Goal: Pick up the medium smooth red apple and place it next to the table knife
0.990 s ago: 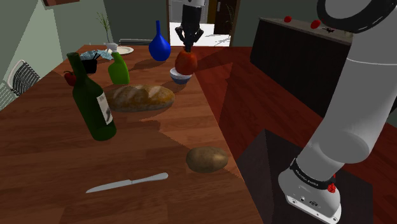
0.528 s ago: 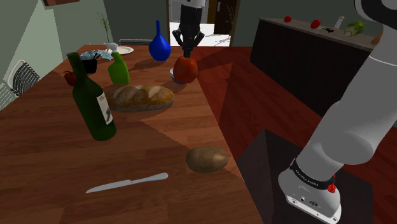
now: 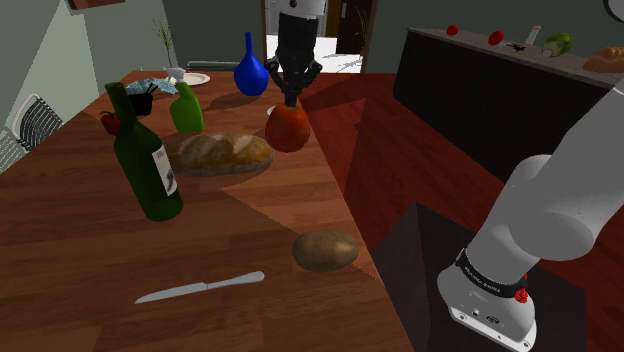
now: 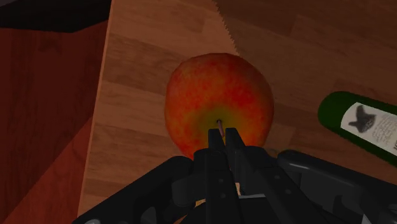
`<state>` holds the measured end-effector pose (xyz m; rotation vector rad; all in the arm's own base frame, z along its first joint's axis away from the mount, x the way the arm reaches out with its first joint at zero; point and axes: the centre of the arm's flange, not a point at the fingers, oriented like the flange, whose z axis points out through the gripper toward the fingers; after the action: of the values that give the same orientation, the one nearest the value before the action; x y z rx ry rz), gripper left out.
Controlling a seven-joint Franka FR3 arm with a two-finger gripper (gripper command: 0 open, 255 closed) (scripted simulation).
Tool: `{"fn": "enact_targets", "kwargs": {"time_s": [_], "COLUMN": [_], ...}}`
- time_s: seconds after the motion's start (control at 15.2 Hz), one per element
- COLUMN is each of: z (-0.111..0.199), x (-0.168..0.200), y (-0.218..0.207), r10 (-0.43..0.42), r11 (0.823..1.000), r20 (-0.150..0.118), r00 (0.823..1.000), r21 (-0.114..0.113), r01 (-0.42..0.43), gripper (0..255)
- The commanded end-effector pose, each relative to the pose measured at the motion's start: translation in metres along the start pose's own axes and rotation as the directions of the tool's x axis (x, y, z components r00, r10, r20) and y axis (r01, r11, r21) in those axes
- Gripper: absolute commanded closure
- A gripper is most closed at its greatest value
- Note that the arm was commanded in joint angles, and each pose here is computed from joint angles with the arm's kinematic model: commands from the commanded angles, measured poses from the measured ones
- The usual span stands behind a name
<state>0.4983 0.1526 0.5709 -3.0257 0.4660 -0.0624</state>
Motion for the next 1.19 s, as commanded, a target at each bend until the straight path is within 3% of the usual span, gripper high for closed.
{"fn": "enact_targets", "kwargs": {"time_s": [0.0, 1.12], "z": [0.0, 0.003], "x": [-0.022, -0.214], "y": [-0.015, -0.131], "r10": [0.001, 0.001], "r11": [1.0, 1.0], "r20": [0.0, 0.0], "r00": [1.0, 1.0], "r21": [0.0, 0.0], "r01": [-0.001, -0.001], "gripper": [255, 255]}}
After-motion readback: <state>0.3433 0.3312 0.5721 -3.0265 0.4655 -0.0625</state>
